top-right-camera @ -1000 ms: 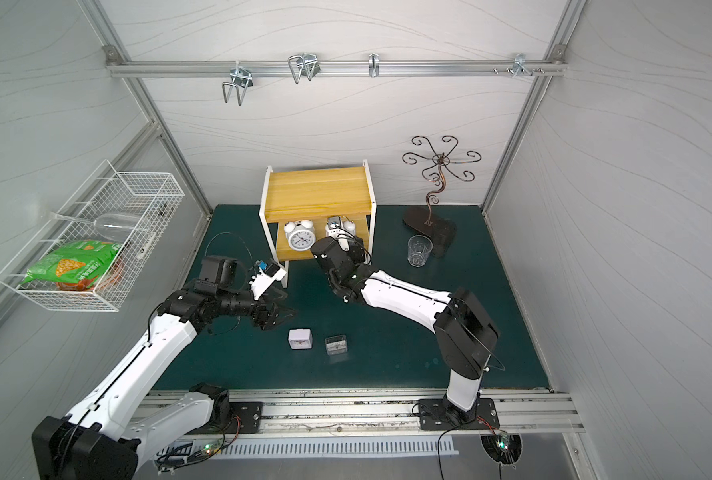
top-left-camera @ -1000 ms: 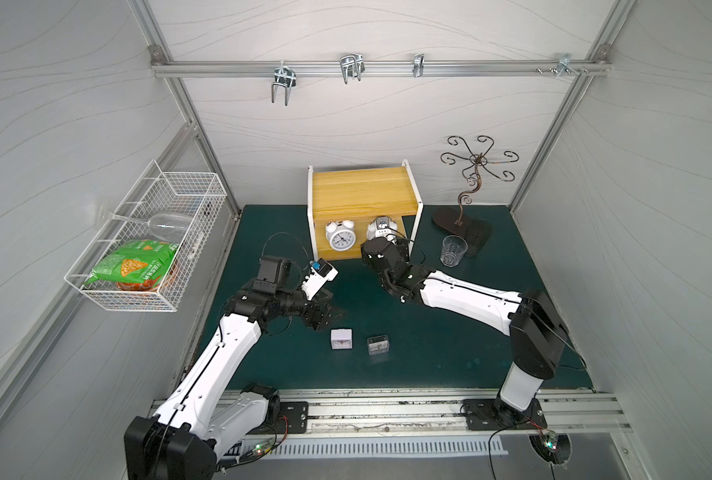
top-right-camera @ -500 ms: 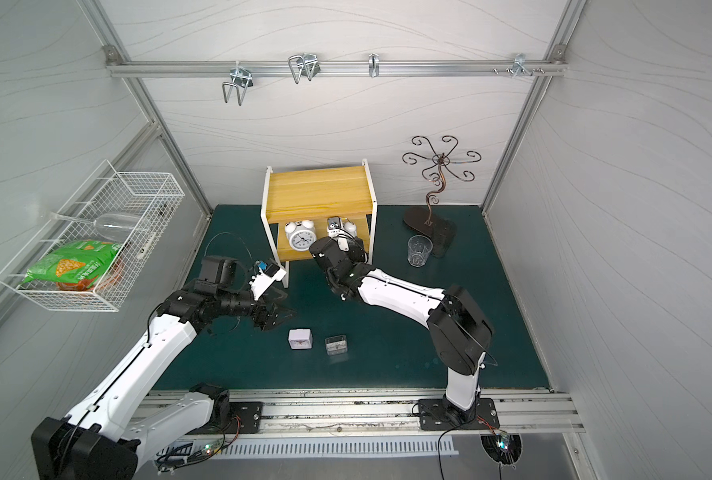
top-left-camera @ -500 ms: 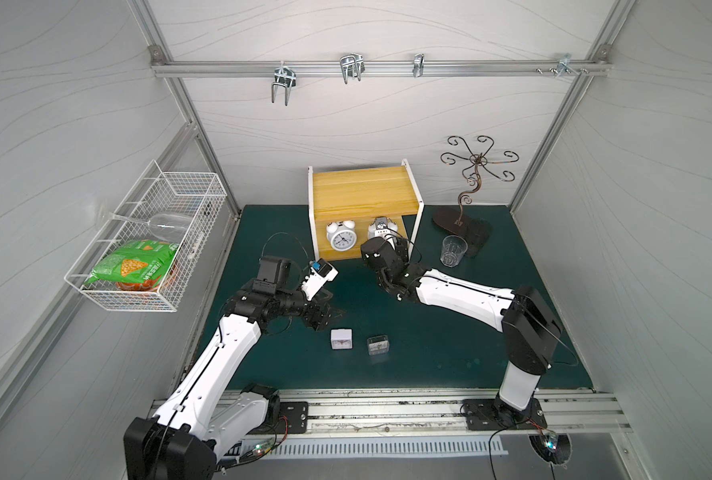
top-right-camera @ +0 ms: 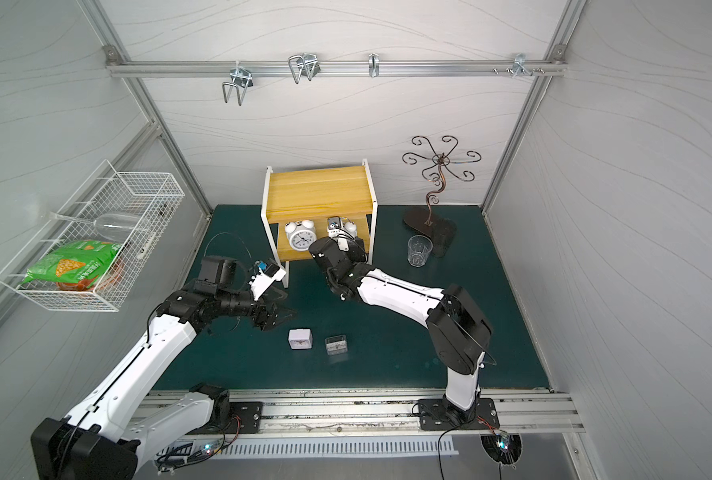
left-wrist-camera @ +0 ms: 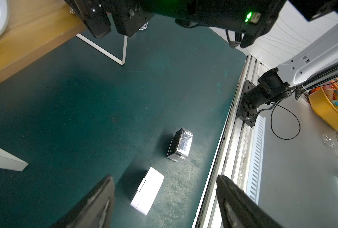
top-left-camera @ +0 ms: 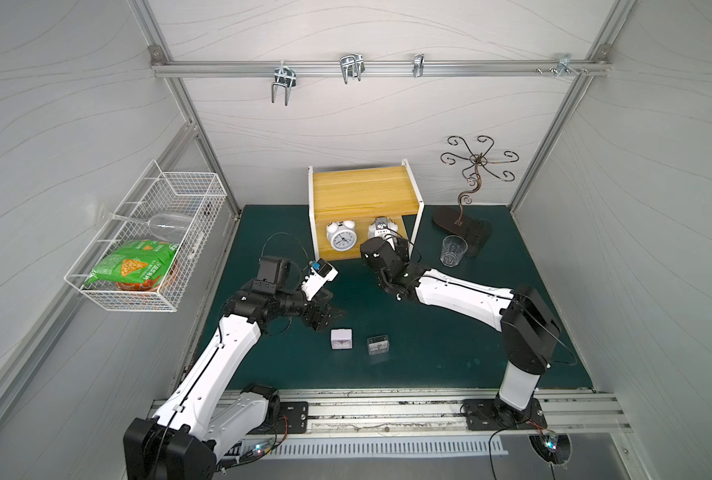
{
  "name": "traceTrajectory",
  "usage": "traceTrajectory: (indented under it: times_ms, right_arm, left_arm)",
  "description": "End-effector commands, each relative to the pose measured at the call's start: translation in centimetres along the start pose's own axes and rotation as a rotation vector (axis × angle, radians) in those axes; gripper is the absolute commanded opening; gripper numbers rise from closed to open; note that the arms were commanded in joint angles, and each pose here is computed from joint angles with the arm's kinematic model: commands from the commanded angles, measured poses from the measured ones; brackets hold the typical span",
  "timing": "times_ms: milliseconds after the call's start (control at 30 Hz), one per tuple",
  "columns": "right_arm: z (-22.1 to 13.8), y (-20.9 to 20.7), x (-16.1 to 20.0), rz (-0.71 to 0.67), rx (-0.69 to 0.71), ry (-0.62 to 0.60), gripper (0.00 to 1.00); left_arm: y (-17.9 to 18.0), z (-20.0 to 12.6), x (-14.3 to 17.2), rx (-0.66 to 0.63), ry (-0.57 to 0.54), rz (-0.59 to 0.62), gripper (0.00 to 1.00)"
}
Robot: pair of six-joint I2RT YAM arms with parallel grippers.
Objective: Place the alarm clocks on the shelf by style
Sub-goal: Place the alarm on the shelf.
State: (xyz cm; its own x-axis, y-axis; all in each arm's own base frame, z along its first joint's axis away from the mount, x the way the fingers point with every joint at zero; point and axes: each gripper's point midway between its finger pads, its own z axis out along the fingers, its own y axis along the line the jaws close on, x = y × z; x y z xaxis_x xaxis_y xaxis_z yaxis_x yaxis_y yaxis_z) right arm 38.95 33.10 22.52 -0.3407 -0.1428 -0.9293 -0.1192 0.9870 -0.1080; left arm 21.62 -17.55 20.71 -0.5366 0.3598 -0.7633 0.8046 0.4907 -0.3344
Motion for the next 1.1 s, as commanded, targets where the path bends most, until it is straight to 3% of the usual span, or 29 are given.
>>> traceTrajectory:
  times_ms: [0, 367, 867, 1067]
  right_arm:
    - [0.4, -0.4, -1.2, 0.04, 0.015, -0.018, 0.97]
    - [-0.7, -0.4, -1.2, 0.059, -0.003, -0.016, 0.99]
    - [-5.1, -1.2, -1.7, 0.095, -0.036, -0.03, 0.99]
    - [-8.6, -1.0, -0.3, 0.07, -0.135, 0.029, 0.99]
  left_arm:
    - [-0.3, -0.3, -0.6, 0.006, -0.026, 0.034, 0.83]
    - [-0.3, -0.3, -0.6, 0.007, -0.028, 0.035, 0.83]
    - [-0.4, -0.4, -0.7, 0.008, -0.031, 0.039, 0.83]
    - [-0.5, -0.5, -0.7, 0.006, -0.033, 0.042, 0.83]
